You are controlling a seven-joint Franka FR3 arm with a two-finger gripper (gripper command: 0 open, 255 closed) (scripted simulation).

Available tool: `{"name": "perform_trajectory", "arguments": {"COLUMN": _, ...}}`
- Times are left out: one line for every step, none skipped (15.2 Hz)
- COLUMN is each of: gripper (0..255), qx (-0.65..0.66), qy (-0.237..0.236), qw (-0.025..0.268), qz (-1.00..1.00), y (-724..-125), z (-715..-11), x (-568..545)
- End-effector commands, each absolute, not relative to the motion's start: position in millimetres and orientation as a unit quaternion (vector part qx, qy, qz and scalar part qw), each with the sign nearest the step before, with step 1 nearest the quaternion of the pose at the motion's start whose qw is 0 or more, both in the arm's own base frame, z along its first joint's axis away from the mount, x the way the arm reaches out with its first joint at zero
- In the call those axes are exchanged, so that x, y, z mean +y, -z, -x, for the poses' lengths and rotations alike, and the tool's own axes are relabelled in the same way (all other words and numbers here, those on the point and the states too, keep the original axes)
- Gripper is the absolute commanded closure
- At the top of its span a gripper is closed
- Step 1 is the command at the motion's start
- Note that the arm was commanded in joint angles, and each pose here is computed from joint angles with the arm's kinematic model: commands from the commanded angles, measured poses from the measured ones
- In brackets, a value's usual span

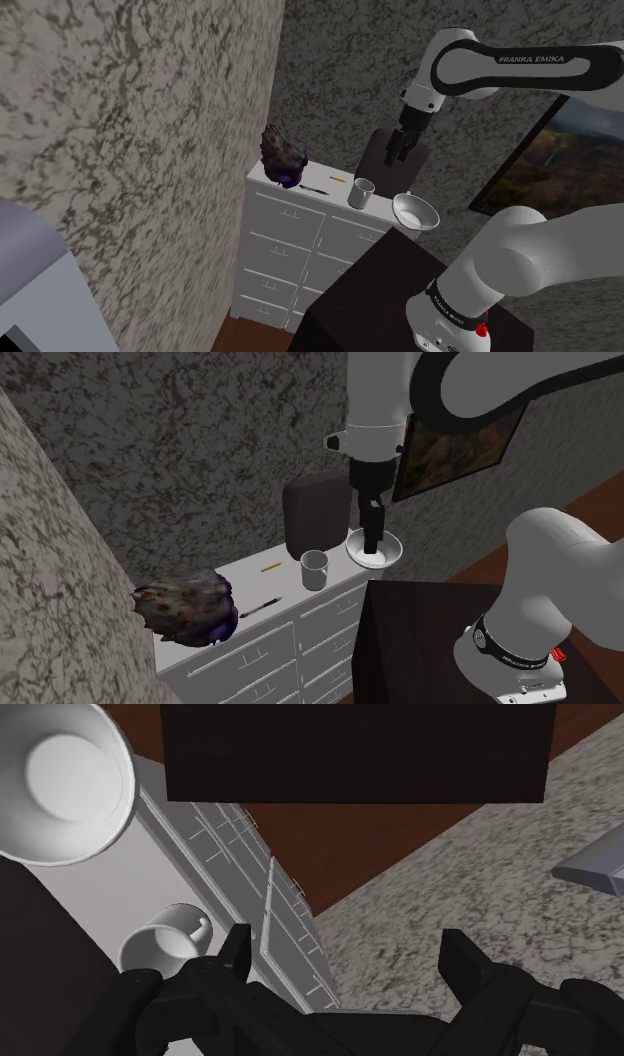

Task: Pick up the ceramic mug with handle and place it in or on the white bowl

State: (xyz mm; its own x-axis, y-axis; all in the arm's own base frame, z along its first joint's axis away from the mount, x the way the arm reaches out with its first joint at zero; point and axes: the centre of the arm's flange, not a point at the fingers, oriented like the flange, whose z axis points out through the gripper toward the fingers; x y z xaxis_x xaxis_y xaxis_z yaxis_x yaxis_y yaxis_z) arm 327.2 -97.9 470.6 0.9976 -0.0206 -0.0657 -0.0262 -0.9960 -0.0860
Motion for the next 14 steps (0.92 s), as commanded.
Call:
{"name": "perform_trajectory", "arguments": {"gripper": 0, "qx": 0.009, "qy": -0.028, "qw": 0.042, "qz": 0.999, "y": -450, "z": -335, "x": -115}}
{"name": "perform_trajectory", "arguments": {"gripper": 0, "qx": 0.008, "qy": -0.027, "qw": 0.042, "qz": 0.999, "y": -441, "z": -338, "x": -123}}
{"name": "perform_trajectory", "arguments": {"gripper": 0, "qx": 0.007, "qy": -0.025, "qw": 0.041, "qz": 0.999, "y": -432, "z": -342, "x": -131}}
{"name": "perform_trajectory", "arguments": {"gripper": 0, "qx": 0.006, "qy": -0.024, "qw": 0.041, "qz": 0.999, "y": -423, "z": -345, "x": -140}}
{"name": "perform_trajectory", "arguments": {"gripper": 0, "qx": 0.005, "qy": -0.022, "qw": 0.041, "qz": 0.999, "y": -413, "z": -349, "x": -148}}
{"name": "perform_trajectory", "arguments": {"gripper": 0, "qx": 0.004, "qy": -0.02, "qw": 0.04, "qz": 0.999, "y": -404, "z": -353, "x": -156}}
{"name": "perform_trajectory", "arguments": {"gripper": 0, "qx": 0.003, "qy": -0.019, "qw": 0.04, "qz": 0.999, "y": -395, "z": -357, "x": -165}}
{"name": "perform_trajectory", "arguments": {"gripper": 0, "qx": 0.002, "qy": -0.017, "qw": 0.039, "qz": 0.999, "y": -386, "z": -361, "x": -173}}
{"name": "perform_trajectory", "arguments": {"gripper": 0, "qx": 0.001, "qy": -0.016, "qw": 0.039, "qz": 0.999, "y": -377, "z": -365, "x": -182}}
{"name": "perform_trajectory", "arguments": {"gripper": 0, "qx": 0.0, "qy": -0.014, "qw": 0.039, "qz": 0.999, "y": -368, "z": -368, "x": -190}}
{"name": "perform_trajectory", "arguments": {"gripper": 0, "qx": -0.001, "qy": -0.012, "qw": 0.038, "qz": 0.999, "y": -359, "z": -372, "x": -198}}
{"name": "perform_trajectory", "arguments": {"gripper": 0, "qx": -0.002, "qy": -0.011, "qw": 0.038, "qz": 0.999, "y": -350, "z": -376, "x": -207}}
{"name": "perform_trajectory", "arguments": {"gripper": 0, "qx": -0.003, "qy": -0.009, "qw": 0.037, "qz": 0.999, "y": -341, "z": -381, "x": -215}}
{"name": "perform_trajectory", "arguments": {"gripper": 0, "qx": -0.004, "qy": -0.008, "qw": 0.037, "qz": 0.999, "y": -332, "z": -385, "x": -223}}
